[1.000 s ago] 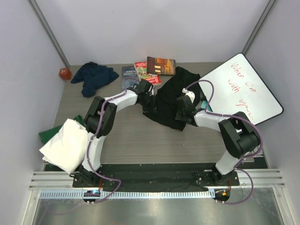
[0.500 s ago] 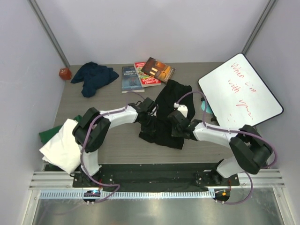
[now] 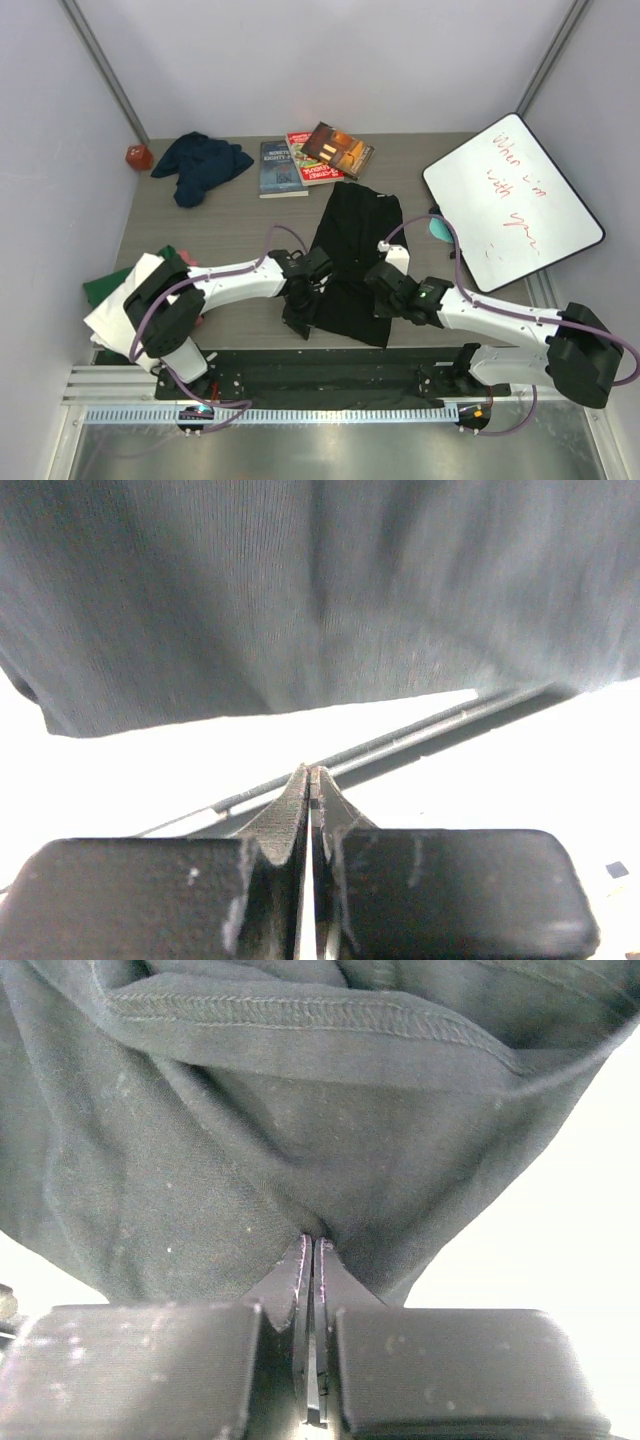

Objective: Fold and stack the t-shirts

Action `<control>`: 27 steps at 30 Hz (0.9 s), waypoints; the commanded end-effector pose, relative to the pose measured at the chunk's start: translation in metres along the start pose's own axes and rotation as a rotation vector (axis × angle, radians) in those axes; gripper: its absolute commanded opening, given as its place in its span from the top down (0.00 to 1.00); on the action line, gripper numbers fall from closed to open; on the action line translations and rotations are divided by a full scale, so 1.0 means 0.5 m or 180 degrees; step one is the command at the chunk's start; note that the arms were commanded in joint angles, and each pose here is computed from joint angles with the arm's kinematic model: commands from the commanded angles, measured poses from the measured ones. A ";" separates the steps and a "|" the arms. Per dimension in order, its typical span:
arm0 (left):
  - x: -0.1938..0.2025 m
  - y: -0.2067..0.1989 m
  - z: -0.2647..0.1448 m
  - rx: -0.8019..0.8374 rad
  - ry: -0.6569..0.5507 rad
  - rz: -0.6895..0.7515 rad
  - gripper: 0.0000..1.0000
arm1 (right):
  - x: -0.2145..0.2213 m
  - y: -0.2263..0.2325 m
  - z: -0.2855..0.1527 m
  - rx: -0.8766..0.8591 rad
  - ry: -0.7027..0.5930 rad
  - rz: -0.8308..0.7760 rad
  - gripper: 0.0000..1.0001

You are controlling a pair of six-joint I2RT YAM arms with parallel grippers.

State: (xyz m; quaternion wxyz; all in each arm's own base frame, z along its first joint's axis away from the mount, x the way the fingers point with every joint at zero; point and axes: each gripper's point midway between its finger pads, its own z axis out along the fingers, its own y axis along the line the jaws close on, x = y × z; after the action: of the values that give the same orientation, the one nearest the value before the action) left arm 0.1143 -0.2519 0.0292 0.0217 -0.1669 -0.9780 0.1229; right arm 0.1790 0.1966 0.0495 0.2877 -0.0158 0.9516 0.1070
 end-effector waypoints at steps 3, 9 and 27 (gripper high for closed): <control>-0.031 -0.006 -0.058 -0.0079 -0.0355 0.0102 0.96 | -0.036 -0.012 -0.024 0.0092 -0.0246 -0.0002 0.91; -0.102 -0.010 -0.135 -0.0225 -0.0818 0.0180 0.83 | -0.100 0.039 -0.055 -0.0101 -0.0413 -0.0102 0.74; -0.185 0.006 -0.088 -0.0101 -0.1017 -0.0198 1.00 | -0.138 0.169 0.009 -0.0551 -0.0349 -0.0179 0.99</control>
State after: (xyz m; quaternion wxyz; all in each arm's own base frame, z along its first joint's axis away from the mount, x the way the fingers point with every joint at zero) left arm 0.2014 -0.2677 0.0804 -0.1244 -0.1297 -0.9758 0.1245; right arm 0.2220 0.2514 0.0885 0.3242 -0.0617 0.9345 0.1336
